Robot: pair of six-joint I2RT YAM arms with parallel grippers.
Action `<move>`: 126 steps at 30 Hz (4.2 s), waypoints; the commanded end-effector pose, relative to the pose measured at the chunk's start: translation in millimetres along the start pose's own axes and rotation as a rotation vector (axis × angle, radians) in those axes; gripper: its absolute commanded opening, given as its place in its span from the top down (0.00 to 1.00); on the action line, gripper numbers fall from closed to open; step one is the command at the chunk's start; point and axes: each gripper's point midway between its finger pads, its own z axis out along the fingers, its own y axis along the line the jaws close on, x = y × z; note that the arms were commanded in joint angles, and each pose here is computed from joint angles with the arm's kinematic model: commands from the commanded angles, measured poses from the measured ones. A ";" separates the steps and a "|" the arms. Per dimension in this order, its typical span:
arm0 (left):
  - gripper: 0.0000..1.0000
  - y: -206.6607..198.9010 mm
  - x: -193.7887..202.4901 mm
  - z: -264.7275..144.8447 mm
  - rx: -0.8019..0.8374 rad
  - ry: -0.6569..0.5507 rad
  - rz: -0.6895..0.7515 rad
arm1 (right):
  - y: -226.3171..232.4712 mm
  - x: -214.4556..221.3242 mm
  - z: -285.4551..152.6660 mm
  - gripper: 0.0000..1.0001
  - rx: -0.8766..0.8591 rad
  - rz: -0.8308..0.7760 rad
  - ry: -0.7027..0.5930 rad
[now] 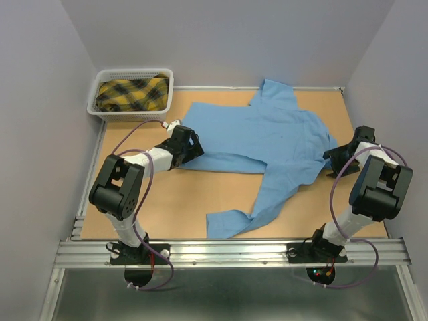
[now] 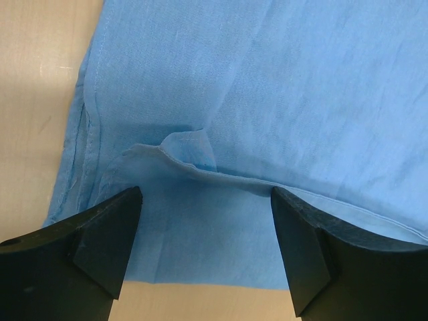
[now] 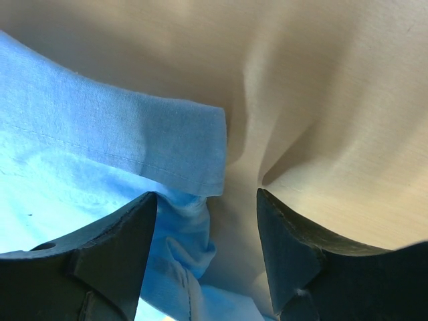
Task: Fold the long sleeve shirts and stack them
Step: Fold the shirt
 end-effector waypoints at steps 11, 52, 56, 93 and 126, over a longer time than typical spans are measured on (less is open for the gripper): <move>0.11 15.7 7.7 3.6 -0.021 0.008 -0.026 | 24.4 -33.4 -12.8 0.32 -0.080 0.070 -0.093; 0.12 45.4 31.1 9.7 -0.079 0.098 -0.117 | -43.8 -74.4 -2.7 0.89 0.132 0.040 -0.203; 0.10 34.1 22.9 3.0 -0.036 0.088 -0.121 | -38.6 -71.7 -15.3 0.70 0.092 0.015 -0.216; 0.05 -52.0 -41.7 -0.3 0.130 -0.020 -0.030 | 35.2 54.0 -35.7 0.33 -0.207 -0.346 -0.084; 0.05 -116.7 251.5 -198.6 0.556 0.105 1.200 | 40.4 77.8 -100.5 0.18 -0.334 -0.542 -0.129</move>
